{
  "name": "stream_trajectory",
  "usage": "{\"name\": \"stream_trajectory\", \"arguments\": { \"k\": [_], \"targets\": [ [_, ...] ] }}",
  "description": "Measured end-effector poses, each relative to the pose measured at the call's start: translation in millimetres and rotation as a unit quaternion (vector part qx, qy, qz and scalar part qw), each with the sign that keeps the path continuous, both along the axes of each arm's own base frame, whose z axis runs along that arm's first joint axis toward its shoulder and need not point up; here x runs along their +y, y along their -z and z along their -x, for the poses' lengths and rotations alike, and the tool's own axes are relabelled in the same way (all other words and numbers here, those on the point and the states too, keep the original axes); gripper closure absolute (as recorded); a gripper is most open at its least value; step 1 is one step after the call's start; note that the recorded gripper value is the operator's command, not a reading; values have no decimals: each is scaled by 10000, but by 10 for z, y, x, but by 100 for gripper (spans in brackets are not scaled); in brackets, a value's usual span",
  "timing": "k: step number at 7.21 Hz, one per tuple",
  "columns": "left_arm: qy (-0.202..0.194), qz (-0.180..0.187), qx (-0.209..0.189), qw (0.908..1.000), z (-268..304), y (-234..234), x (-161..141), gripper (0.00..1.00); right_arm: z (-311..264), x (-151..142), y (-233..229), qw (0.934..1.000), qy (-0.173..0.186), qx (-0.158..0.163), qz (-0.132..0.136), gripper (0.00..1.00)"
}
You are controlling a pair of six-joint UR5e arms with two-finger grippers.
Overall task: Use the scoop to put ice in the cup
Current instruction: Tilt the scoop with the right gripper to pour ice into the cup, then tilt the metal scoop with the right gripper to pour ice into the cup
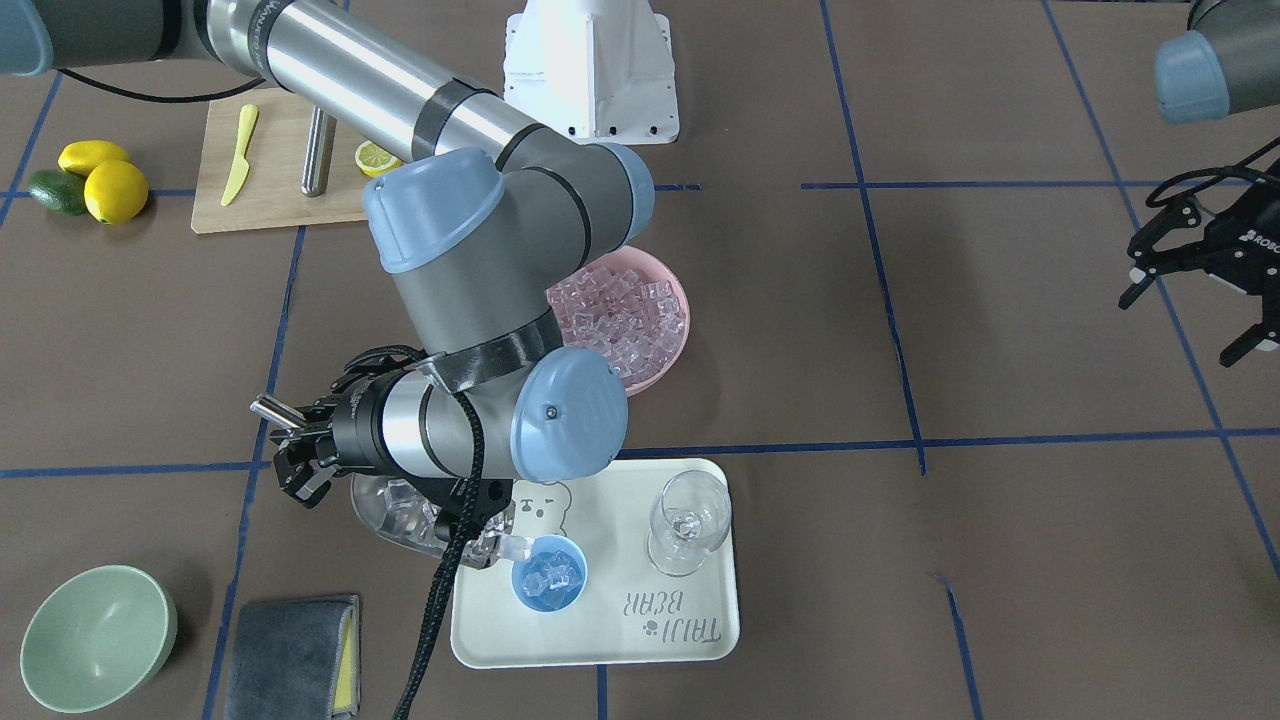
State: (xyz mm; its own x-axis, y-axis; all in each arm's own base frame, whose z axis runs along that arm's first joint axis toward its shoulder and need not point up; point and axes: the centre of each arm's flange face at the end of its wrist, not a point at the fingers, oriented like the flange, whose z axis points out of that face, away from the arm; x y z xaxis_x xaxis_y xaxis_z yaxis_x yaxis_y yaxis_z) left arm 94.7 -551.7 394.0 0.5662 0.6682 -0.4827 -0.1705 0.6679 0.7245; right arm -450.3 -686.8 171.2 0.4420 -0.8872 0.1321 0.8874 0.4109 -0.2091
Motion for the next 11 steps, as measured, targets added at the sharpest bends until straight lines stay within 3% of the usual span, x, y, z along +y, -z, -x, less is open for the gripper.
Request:
{"name": "stream_trajectory", "arguments": {
  "k": [6, 11],
  "targets": [
    [0, -17, 5, 10000, -5, 22, -16, 0, -18, -6, 4, 9999, 40, 124, -59, 100],
    [0, -11, 3, 10000, -6, 16, -20, 0, -124, 33, 64, 9983, 158, 555, 0, 100]
  ]
}}
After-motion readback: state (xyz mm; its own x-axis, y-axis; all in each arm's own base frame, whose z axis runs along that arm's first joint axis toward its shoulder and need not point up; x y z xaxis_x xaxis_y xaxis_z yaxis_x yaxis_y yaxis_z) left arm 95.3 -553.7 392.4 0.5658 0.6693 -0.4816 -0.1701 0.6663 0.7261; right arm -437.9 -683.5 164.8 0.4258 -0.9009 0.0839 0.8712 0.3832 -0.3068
